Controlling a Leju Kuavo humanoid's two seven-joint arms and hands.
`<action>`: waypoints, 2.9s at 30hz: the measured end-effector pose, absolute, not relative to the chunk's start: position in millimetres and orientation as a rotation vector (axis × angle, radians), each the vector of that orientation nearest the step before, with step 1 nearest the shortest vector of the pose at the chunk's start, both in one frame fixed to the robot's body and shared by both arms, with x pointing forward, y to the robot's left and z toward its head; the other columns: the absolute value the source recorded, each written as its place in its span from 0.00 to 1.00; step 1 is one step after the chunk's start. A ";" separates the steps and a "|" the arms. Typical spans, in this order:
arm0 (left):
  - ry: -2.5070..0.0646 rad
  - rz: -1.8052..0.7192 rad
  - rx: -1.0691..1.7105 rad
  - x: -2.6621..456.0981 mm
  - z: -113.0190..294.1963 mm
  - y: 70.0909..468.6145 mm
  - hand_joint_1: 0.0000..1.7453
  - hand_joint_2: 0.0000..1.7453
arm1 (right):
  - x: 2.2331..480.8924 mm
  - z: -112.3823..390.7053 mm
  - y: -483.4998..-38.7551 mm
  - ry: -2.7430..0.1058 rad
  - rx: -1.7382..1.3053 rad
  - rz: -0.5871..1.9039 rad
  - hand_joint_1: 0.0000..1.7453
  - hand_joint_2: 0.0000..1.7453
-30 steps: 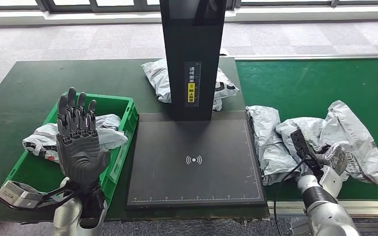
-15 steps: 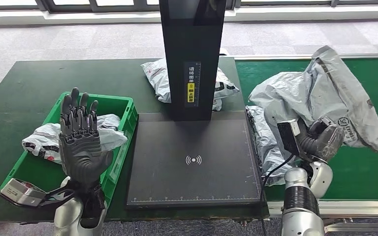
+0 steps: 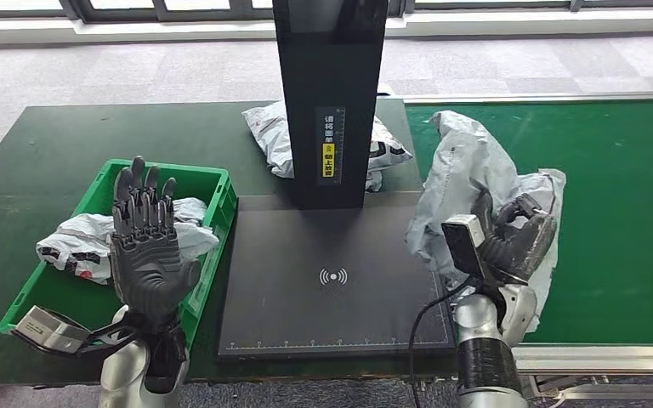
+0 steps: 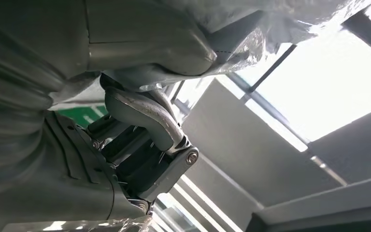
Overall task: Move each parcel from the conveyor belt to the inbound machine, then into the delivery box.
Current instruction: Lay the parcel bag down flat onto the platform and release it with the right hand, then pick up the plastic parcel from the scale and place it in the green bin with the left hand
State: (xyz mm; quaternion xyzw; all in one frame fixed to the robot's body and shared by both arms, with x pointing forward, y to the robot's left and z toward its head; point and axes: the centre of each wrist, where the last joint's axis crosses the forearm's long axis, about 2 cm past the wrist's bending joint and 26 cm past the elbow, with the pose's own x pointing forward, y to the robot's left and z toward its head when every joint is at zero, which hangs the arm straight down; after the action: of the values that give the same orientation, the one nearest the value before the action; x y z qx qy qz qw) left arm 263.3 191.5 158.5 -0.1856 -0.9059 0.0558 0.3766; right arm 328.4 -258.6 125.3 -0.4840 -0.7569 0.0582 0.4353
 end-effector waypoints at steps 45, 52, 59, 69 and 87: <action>-2.272 -0.071 -0.278 282.8 163.0 156.7 0.00 1.00 | 317.3 172.2 -178.1 -2.396 -1.023 0.329 0.00 0.00; -2.264 -0.166 -0.294 298.1 169.7 136.0 0.00 1.00 | 295.1 225.3 -220.0 -2.505 -1.284 0.128 0.00 0.00; -2.138 -0.446 -0.124 318.3 167.7 108.5 0.00 1.00 | 281.8 235.1 -248.1 -2.478 -1.386 -0.011 0.00 0.00; -1.813 -0.786 -0.073 325.0 145.0 31.5 0.00 1.00 | 286.2 216.1 -258.3 -2.394 -1.370 -0.017 0.00 1.00; -1.486 -1.371 0.255 281.5 99.1 1.1 0.00 1.00 | 294.2 197.2 -255.7 -2.317 -1.325 0.027 0.00 1.00</action>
State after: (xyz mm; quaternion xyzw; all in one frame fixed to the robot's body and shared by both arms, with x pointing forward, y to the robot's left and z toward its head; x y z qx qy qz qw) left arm 281.5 1.1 99.1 0.1067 -0.6208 -0.5731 0.5242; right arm 294.2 -255.7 197.2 -0.4824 -0.8440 0.0099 0.2340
